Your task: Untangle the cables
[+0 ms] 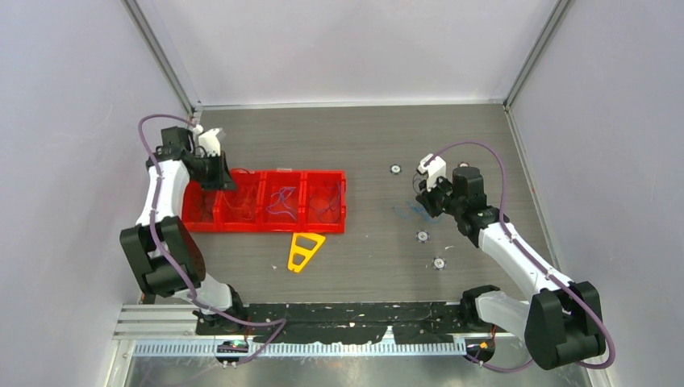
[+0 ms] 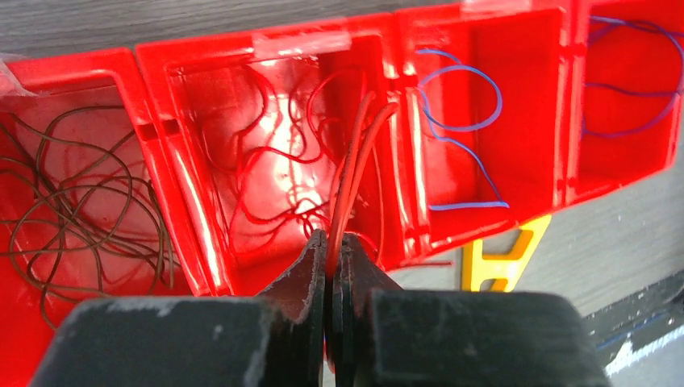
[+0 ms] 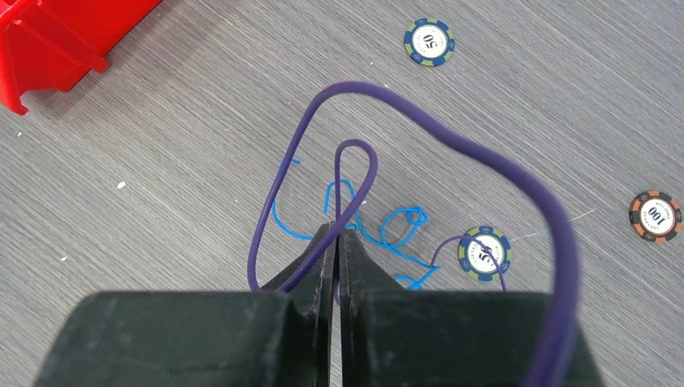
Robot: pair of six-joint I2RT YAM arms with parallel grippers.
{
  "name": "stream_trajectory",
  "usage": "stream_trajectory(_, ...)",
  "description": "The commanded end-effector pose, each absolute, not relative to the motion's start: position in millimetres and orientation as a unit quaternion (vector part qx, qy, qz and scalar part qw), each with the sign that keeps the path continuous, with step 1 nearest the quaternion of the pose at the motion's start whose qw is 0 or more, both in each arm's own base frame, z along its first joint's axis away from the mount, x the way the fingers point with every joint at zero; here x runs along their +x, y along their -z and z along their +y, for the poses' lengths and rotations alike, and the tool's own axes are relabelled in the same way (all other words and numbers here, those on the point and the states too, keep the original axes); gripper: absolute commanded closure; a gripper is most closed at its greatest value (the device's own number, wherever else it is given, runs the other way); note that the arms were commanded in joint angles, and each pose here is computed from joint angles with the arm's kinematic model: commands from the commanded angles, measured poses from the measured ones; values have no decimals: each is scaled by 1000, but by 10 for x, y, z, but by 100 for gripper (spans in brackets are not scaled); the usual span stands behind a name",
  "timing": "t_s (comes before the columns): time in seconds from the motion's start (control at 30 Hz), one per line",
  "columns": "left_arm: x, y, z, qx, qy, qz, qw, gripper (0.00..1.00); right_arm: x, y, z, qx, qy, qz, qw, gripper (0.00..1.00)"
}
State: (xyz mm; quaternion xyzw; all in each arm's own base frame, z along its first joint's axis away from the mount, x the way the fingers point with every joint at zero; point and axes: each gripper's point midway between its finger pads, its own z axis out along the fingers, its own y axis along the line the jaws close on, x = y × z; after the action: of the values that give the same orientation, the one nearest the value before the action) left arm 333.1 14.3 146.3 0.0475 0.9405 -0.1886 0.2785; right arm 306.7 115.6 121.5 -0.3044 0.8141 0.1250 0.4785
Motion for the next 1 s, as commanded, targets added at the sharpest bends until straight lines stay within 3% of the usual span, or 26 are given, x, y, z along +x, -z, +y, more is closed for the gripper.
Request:
stream_trajectory(0.0, 3622, -1250, 223, 26, 166, 942, 291, 100, 3173, -1448, 1180, -298, -126, 801, 504, 95)
stream_trajectory(0.27, 3647, -832, 366, 15, 114, 958, 264, 100, 3160, -1434, 1157, -297, -121, 806, 498, 95)
stream_trajectory(0.63, 3761, -1589, 385, 45, 86, 925, 369, 100, 3177, -1424, 1182, -292, -129, 809, 494, 95)
stream_trajectory(0.97, 3881, -1336, 325, 48, 69, 918, 388, 100, 3179, -1423, 1219, -285, -141, 811, 490, 95)
